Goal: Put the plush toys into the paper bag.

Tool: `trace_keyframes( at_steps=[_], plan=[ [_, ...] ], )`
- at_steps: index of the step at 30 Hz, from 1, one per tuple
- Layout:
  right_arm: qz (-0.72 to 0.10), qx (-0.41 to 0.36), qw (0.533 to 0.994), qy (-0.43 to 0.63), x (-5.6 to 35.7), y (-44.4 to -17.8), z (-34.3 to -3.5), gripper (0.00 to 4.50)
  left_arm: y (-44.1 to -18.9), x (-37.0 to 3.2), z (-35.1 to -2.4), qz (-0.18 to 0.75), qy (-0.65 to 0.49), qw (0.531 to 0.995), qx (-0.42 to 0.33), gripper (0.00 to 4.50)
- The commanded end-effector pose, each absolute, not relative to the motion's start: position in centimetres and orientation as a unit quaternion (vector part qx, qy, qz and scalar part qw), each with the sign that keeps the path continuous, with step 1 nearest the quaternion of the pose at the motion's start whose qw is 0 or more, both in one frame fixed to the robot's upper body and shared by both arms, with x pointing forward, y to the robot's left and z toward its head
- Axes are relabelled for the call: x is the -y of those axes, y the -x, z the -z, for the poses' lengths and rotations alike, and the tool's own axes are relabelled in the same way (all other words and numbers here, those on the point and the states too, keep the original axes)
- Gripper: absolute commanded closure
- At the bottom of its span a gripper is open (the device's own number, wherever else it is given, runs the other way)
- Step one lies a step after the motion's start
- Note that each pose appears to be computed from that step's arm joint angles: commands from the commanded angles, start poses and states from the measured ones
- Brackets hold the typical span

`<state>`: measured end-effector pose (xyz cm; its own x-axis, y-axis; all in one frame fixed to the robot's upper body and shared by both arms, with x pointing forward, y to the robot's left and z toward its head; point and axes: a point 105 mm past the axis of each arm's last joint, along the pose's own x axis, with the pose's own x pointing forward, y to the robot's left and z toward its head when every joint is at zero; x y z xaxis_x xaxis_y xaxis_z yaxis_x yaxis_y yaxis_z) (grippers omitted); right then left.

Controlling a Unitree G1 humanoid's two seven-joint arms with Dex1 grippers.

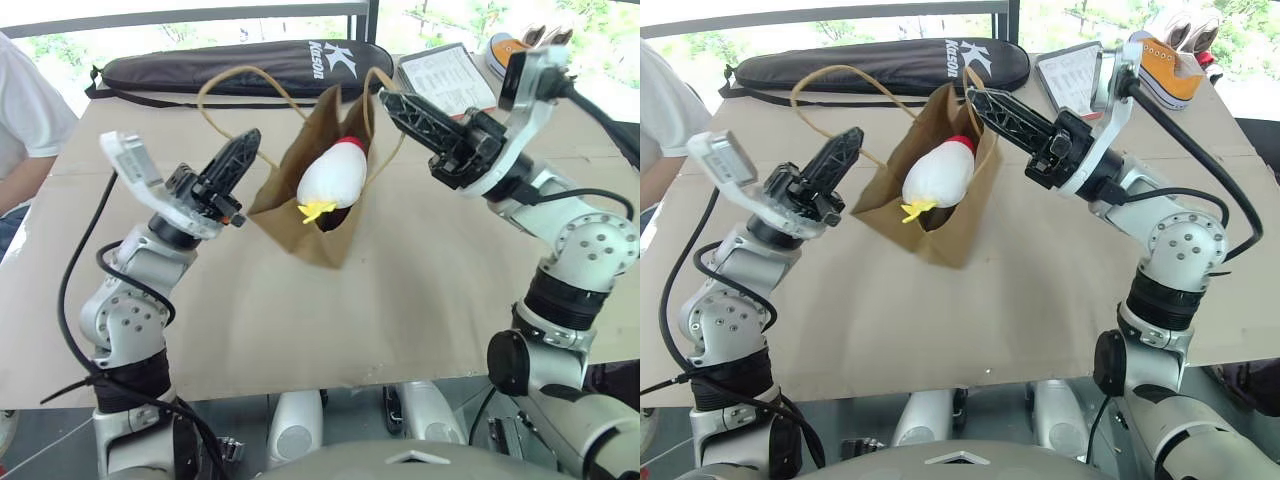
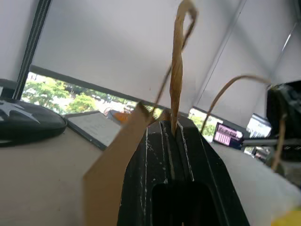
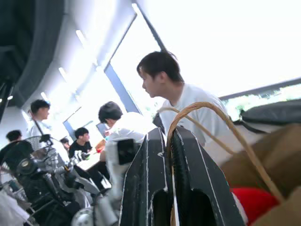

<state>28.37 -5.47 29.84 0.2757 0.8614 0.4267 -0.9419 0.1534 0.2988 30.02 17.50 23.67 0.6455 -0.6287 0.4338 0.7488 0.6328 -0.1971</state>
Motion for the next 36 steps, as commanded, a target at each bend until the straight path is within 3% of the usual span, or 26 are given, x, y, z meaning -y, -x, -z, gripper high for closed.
trace_keyframes(
  at_steps=[1, 3, 6, 10, 14, 20, 24, 29, 32, 33, 36],
  plan=[
    [-0.594, 0.08, 0.762, -0.246, 5.7, -27.8, -30.4, 4.47, -30.9, -17.4, -24.2, 0.379, 0.14, 0.897, 0.18, 4.5],
    [-0.571, 0.057, 0.786, -0.229, 6.1, -28.6, -29.0, 4.47, -31.7, -17.4, -24.2, 0.371, 0.135, 0.901, 0.182, 4.5],
    [-0.506, -0.022, 0.844, -0.173, 7.1, -30.8, -23.7, 4.47, -32.7, -16.7, -22.4, 0.372, 0.097, 0.911, 0.148, 4.5],
    [-0.521, 0.079, 0.825, -0.205, 7.7, -29.9, -29.3, 4.47, -32.8, -16.2, -24.6, 0.388, 0.101, 0.9, 0.171, 4.5],
    [-0.499, 0.033, 0.848, -0.177, 8.0, -30.8, -26.5, 4.47, -33.7, -17.2, -23.5, 0.377, 0.068, 0.91, 0.156, 4.5],
    [-0.509, 0.082, 0.837, -0.182, 8.2, -29.8, -28.9, 4.47, -34.7, -18.0, -25.8, 0.364, 0.067, 0.91, 0.186, 4.5],
    [-0.507, 0.06, 0.847, -0.145, 7.7, -29.8, -27.0, 4.47, -35.1, -18.1, -25.0, 0.366, 0.039, 0.914, 0.169, 4.5],
    [-0.515, 0.089, 0.835, -0.174, 7.9, -29.1, -28.4, 4.47, -35.2, -18.2, -26.1, 0.371, 0.034, 0.91, 0.18, 4.5],
    [-0.458, 0.059, 0.883, -0.081, 8.6, -31.1, -24.8, 4.47, -34.7, -18.4, -24.8, 0.405, 0.051, 0.899, 0.155, 4.5],
    [-0.465, 0.056, 0.881, -0.06, 8.6, -30.7, -24.1, 4.23, -34.5, -18.6, -24.8, 0.409, 0.055, 0.898, 0.155, 4.5],
    [-0.477, 0.083, 0.873, -0.052, 9.1, -29.3, -25.1, 3.14, -34.2, -19.7, -24.6, 0.4, 0.04, 0.903, 0.15, 3.4]
  ],
)
